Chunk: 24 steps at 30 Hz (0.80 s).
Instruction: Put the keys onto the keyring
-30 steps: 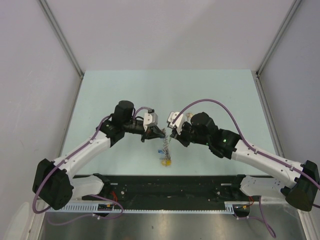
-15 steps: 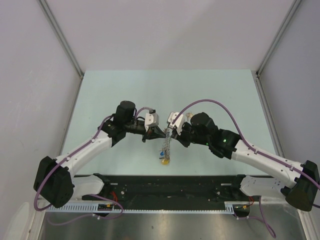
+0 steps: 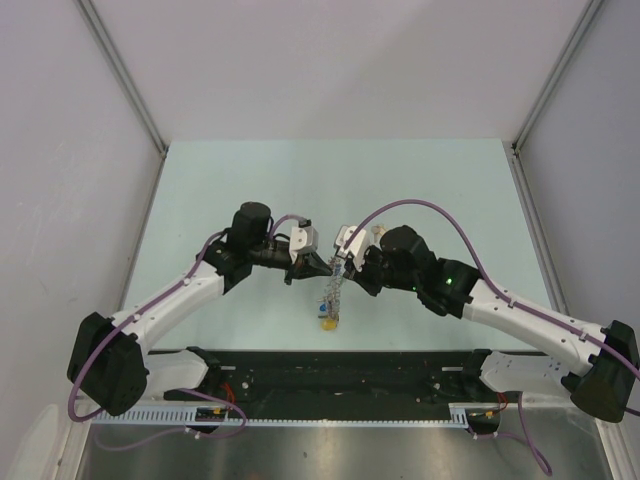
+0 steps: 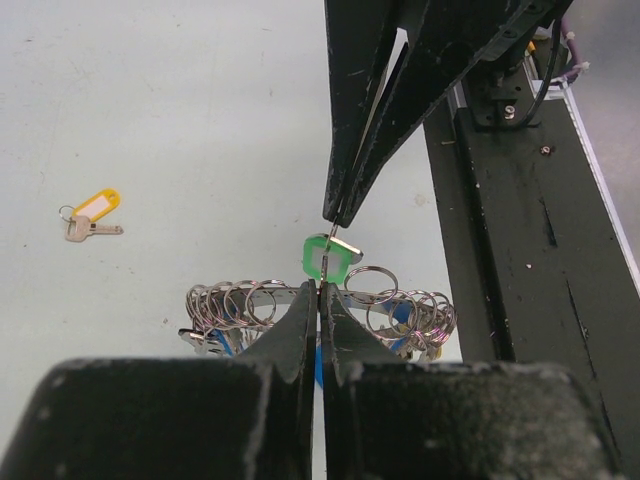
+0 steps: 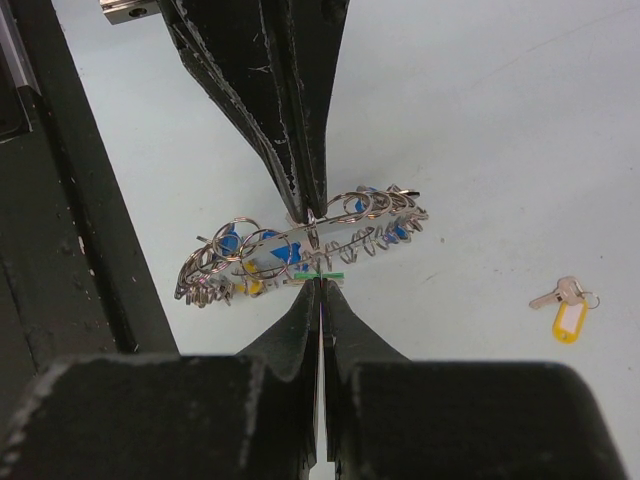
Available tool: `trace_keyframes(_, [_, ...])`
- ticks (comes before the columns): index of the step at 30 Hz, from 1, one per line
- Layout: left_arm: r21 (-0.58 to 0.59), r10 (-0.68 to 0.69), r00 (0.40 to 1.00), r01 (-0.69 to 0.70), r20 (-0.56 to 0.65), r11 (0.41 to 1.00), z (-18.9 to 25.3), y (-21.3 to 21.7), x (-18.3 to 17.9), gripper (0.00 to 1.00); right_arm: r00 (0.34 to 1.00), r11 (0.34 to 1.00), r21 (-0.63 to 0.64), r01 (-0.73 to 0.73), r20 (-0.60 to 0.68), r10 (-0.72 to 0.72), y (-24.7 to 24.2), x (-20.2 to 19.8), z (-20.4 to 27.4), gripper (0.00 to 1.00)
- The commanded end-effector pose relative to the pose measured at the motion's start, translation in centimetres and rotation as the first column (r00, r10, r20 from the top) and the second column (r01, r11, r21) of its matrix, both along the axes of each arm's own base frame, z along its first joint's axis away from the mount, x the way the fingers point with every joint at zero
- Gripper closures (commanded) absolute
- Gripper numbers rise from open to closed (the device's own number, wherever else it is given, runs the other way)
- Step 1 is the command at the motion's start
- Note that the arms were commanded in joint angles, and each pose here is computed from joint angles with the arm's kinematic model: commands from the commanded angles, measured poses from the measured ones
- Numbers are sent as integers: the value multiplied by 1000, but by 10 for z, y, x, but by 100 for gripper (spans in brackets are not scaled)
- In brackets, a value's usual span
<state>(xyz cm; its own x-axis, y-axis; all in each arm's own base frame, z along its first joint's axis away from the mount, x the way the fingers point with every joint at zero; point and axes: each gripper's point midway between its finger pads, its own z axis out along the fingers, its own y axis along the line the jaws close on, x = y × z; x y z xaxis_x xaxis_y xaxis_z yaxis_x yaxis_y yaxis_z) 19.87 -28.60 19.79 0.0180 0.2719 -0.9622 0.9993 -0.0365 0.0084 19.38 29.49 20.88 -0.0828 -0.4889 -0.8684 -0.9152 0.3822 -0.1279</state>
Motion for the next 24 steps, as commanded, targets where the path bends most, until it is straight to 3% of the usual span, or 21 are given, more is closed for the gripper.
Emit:
trace_keyframes(1, [-58, -42, 997, 46, 65, 997, 18, -6, -3, 100, 1000, 999, 42, -14, 17, 13, 9, 2, 16, 100])
trace_keyframes(24, [-55, -58, 997, 61, 57, 997, 17, -8, -6, 100, 1000, 997, 74, -19, 9, 19, 13, 3, 20, 100])
